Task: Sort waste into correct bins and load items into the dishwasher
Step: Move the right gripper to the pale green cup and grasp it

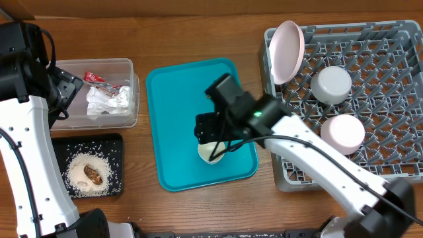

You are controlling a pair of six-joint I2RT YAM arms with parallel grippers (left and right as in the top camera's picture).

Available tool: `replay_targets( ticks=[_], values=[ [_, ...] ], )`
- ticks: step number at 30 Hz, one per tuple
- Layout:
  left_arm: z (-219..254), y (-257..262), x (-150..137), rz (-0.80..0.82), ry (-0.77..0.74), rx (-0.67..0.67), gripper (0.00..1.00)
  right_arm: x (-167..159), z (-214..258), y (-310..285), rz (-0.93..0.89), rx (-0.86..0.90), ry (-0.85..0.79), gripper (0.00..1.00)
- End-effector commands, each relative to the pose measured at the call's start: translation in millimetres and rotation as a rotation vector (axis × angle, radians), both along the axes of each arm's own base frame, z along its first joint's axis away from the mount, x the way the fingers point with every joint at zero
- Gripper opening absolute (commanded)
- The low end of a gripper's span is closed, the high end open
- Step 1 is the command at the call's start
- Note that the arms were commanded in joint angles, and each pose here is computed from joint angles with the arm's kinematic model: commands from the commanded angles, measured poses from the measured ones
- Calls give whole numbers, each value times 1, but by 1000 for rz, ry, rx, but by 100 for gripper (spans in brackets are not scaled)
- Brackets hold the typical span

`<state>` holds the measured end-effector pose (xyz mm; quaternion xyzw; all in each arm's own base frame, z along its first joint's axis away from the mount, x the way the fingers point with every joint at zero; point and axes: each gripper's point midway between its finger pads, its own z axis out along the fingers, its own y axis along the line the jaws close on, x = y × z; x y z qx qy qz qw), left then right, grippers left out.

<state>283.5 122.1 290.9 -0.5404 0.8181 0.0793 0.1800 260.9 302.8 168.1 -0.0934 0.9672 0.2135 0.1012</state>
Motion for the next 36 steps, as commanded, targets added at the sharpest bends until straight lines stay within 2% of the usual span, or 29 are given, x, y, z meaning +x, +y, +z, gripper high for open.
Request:
replay_targets(
  ticks=[1,7,12,19,36],
  values=[
    [0,0,1,16,-3,-2,100,2,-24,5,-40,-77,7,62],
    [0,0,1,16,-3,-2,100,-12,-39,35,25,-73,3,63],
    [0,0,1,16,-3,-2,100,-10,-61,25,-76,-171,22,63],
    [0,0,1,16,-3,-2,100,-10,-82,23,-75,-218,50,62],
    [0,0,1,16,-3,-2,100,-25,-109,42,-16,-273,20,50]
  ],
)
